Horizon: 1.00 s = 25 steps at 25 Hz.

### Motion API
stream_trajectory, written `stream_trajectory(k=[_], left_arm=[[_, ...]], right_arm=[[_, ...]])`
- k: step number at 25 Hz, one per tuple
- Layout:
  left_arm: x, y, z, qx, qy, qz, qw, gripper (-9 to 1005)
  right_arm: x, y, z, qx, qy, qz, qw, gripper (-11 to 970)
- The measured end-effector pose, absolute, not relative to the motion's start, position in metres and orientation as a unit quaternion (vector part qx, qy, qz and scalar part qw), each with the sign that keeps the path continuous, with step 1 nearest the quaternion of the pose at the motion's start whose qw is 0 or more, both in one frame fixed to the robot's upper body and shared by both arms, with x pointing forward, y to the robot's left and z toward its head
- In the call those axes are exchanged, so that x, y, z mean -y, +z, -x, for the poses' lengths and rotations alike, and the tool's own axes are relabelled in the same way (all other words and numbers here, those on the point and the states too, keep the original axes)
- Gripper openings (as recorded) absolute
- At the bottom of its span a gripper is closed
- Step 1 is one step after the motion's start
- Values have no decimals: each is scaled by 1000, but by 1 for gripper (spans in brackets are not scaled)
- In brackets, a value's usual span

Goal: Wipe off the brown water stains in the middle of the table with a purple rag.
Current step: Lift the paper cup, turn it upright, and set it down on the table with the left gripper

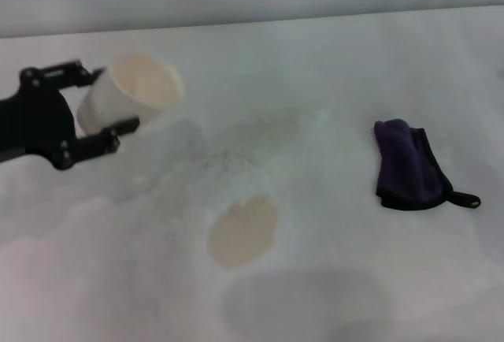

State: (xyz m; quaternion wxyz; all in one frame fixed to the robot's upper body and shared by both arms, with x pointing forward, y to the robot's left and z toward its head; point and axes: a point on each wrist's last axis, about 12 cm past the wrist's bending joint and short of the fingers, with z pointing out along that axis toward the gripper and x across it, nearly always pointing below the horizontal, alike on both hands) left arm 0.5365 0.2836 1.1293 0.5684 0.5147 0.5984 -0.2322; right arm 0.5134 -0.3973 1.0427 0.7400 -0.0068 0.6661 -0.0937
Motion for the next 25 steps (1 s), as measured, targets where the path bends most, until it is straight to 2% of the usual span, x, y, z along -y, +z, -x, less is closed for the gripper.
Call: stream_trajectory(k=[5, 9, 11, 18, 25], left_arm=[[-292, 1105, -525, -609, -281, -400, 625, 638], [-294, 1085, -513, -614, -285, -360, 641, 622], [-291, 1058, -496, -626, -287, -328, 647, 618], [-279, 1019, -462, -647, -269, -304, 645, 617], [-280, 1000, -437, -664, -229, -283, 653, 617]], right_arm=[[391, 1047, -520, -667, -85, 70, 737, 872], [386, 1047, -521, -667, -77, 103, 734, 872], [384, 1046, -520, -668, -75, 117, 731, 871], [381, 1040, -514, -674, -73, 143, 721, 871], [384, 1039, -508, -676, -76, 148, 718, 871]])
